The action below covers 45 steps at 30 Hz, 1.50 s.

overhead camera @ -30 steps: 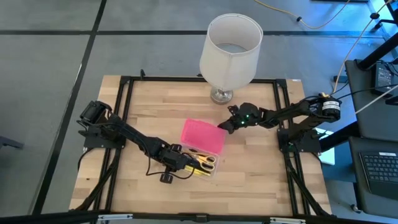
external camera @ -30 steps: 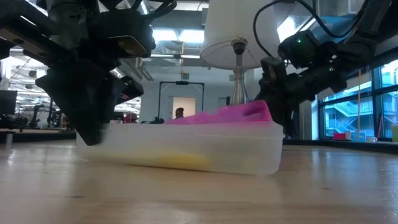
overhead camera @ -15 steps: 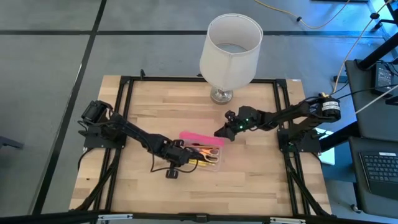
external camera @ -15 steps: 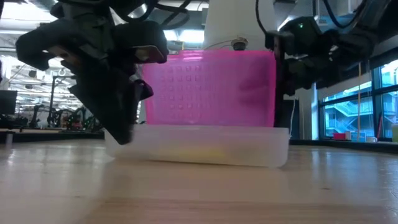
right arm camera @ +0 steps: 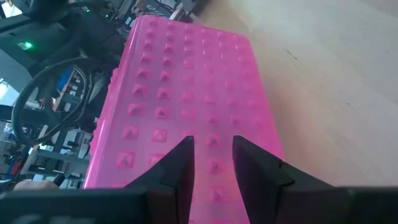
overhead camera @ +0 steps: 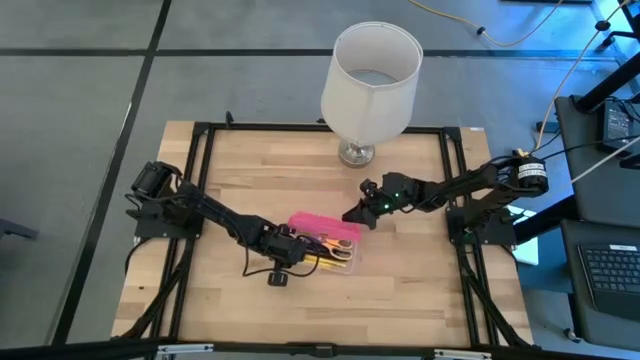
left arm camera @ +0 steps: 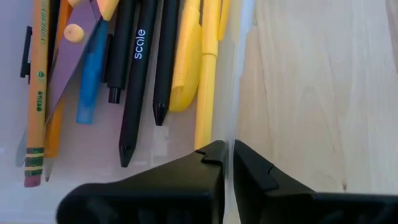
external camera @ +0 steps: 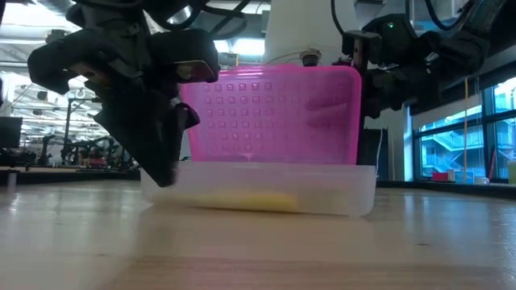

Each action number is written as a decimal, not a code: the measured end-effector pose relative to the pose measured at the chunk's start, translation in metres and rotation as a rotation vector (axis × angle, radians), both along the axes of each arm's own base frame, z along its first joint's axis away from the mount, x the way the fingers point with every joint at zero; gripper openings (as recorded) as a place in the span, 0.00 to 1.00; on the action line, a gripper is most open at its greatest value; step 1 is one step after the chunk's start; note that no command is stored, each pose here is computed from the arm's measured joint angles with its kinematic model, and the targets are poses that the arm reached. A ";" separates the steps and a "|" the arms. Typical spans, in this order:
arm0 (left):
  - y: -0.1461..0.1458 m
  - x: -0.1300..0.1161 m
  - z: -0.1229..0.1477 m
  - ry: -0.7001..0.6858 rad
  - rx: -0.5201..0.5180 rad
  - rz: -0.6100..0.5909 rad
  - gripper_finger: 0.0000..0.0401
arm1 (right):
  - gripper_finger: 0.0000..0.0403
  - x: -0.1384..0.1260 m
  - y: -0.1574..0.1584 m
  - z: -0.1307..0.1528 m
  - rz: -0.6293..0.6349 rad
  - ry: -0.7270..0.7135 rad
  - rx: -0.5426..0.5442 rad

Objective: Pick & place school supplies into a supply box
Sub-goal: Close the supply box

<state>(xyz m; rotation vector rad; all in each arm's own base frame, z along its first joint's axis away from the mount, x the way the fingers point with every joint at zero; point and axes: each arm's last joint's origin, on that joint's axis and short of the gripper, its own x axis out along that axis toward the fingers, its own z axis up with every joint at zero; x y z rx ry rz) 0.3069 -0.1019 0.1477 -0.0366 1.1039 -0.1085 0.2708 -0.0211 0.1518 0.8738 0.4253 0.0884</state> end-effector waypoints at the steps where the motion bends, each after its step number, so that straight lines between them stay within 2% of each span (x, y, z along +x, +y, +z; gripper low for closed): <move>1: 0.000 0.000 0.000 0.000 0.000 0.000 0.03 | 0.28 0.000 0.000 0.000 0.000 0.000 0.000; 15: -0.003 0.011 0.014 -0.047 -0.006 0.008 0.24 | 0.28 0.000 0.000 0.000 0.018 -0.007 -0.016; 21: -0.004 0.010 0.014 -0.038 -0.045 0.005 0.29 | 0.28 0.000 0.000 0.000 0.020 -0.007 -0.016; 28: -0.006 0.010 0.017 -0.037 -0.083 -0.007 0.29 | 0.28 0.000 0.001 0.000 0.033 -0.007 -0.009; 38: -0.003 0.005 0.030 -0.080 -0.008 0.035 0.26 | 0.28 0.000 0.000 0.000 0.033 -0.010 -0.008; 45: -0.017 0.000 0.031 -0.102 0.040 0.024 0.26 | 0.28 0.000 0.000 0.000 0.032 -0.009 -0.006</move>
